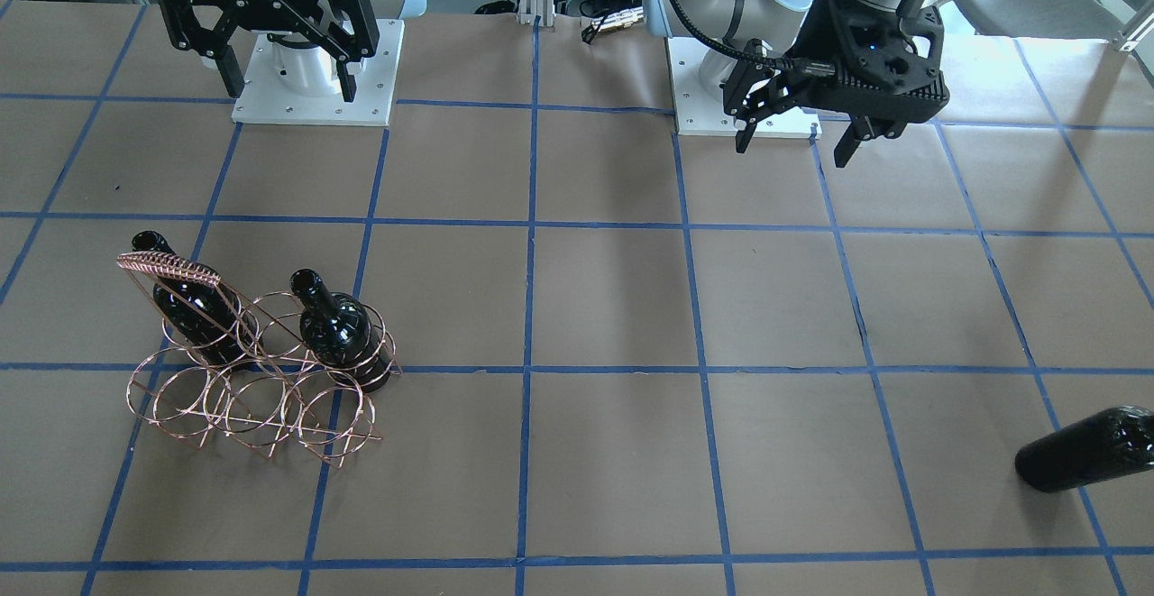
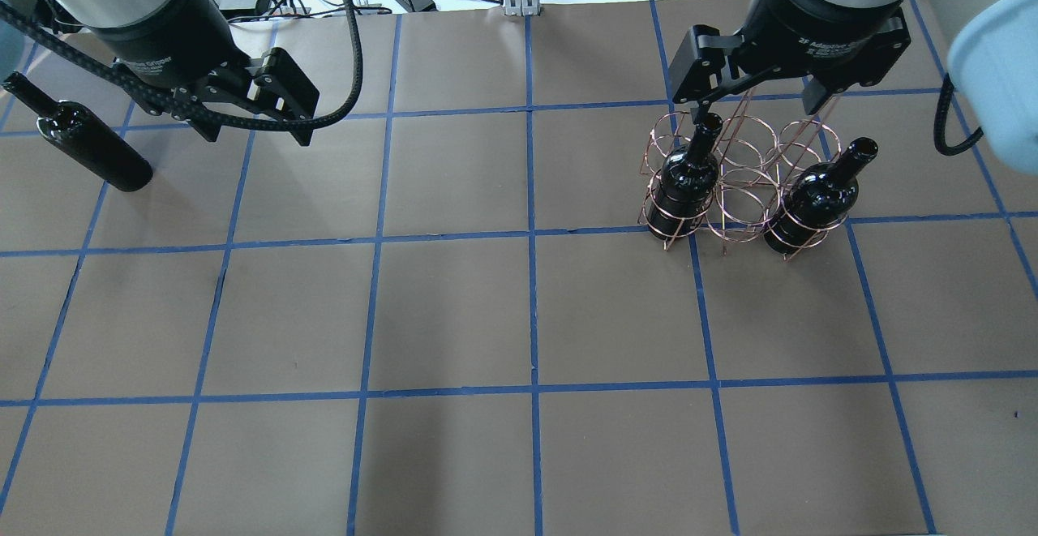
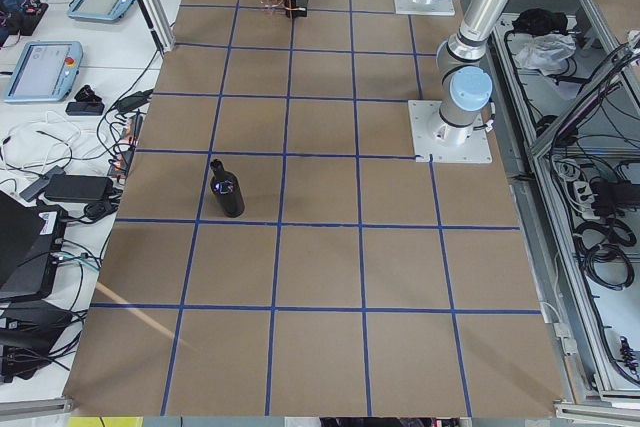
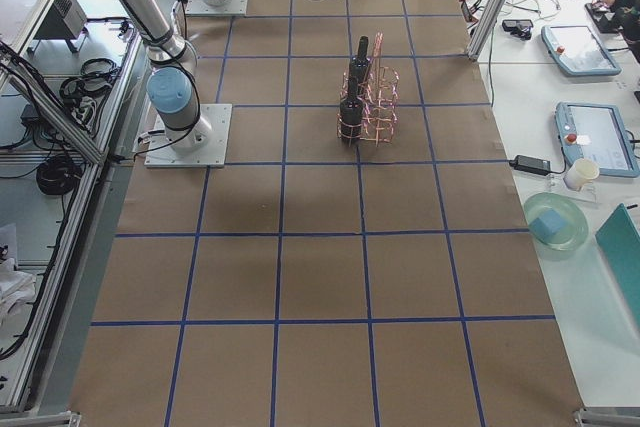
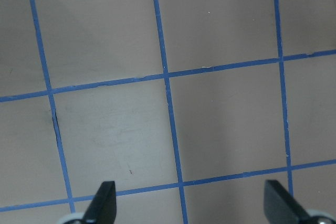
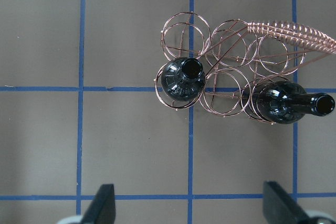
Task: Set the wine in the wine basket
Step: 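Move the left gripper down over the loose dark wine bottle's neck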
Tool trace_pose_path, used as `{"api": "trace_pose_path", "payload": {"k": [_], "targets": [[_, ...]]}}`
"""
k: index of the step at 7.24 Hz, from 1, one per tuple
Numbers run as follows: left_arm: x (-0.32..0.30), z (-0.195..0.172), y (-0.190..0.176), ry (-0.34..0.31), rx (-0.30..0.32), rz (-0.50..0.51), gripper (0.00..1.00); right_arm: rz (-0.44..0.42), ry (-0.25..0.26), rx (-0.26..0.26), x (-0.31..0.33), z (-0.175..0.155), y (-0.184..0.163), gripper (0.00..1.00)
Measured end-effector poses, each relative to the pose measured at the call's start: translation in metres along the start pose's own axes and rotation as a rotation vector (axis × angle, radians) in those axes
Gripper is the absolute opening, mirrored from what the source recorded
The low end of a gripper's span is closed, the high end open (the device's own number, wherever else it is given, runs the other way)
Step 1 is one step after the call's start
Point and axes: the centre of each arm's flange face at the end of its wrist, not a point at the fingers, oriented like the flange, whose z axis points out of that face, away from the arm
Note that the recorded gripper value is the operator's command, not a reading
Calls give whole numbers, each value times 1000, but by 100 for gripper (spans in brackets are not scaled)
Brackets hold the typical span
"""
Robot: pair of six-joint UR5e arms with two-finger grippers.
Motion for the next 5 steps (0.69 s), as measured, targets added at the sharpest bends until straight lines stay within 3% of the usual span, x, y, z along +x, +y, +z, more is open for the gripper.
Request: {"api": "trace_pose_path", "payload": {"k": [5], "targets": [[-19, 2, -6, -3, 3, -22, 100, -2, 4, -1, 1, 0, 0, 99]]}}
